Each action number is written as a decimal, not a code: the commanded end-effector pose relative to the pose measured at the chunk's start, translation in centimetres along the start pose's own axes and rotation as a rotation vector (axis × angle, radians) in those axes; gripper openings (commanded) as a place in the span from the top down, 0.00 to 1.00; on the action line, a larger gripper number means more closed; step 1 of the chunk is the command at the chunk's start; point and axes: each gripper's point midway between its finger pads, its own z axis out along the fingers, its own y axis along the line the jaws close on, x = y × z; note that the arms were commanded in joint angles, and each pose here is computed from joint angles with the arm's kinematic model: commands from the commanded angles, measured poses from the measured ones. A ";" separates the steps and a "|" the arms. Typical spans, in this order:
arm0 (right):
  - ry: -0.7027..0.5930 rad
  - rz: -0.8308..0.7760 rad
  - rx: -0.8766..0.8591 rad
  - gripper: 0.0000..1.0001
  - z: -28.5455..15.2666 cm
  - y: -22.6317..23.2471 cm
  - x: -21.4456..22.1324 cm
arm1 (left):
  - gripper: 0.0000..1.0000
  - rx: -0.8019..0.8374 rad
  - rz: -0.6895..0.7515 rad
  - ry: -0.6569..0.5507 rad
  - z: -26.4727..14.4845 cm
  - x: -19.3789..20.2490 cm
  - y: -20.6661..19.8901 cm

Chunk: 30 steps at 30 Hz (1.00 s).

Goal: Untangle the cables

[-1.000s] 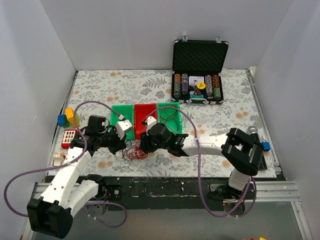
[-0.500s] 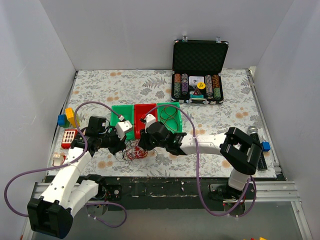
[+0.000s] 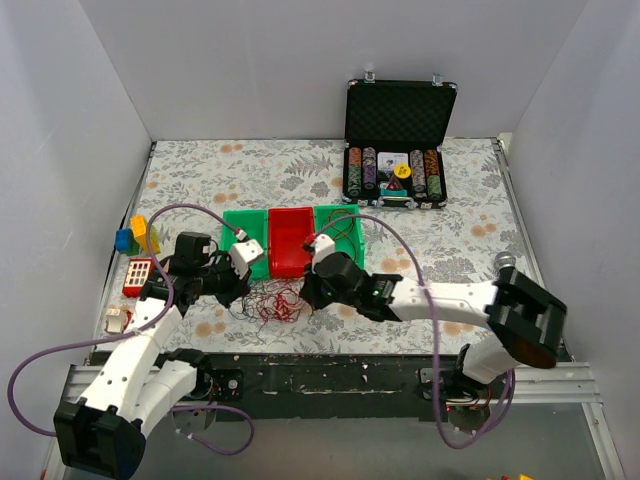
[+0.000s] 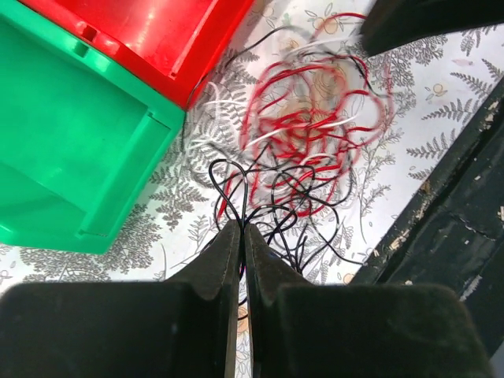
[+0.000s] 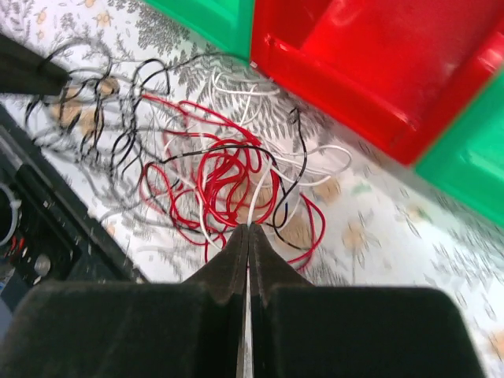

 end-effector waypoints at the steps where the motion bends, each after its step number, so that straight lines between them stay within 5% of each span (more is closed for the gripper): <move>1: -0.065 -0.002 0.082 0.99 -5.5 -1.9 -0.2 | 1.00 -0.052 0.024 -0.047 0.0 -0.8 0.8; 18: -0.304 0.272 0.536 0.99 -20.5 -13.3 0.7 | 1.00 -0.206 0.035 -0.035 -1.2 -0.2 2.7; 24: -0.242 0.229 0.474 0.99 -19.2 -11.9 1.1 | 1.00 -0.122 -0.003 -0.138 -3.1 -4.7 1.2; 29: -0.065 0.128 0.317 0.98 -15.5 -8.8 3.5 | 0.99 -0.019 0.006 -0.204 -5.2 -8.4 -0.6; 30: -0.054 0.119 0.318 0.91 -15.3 -8.6 3.4 | 0.98 -0.004 0.009 -0.207 -5.3 -8.6 -0.9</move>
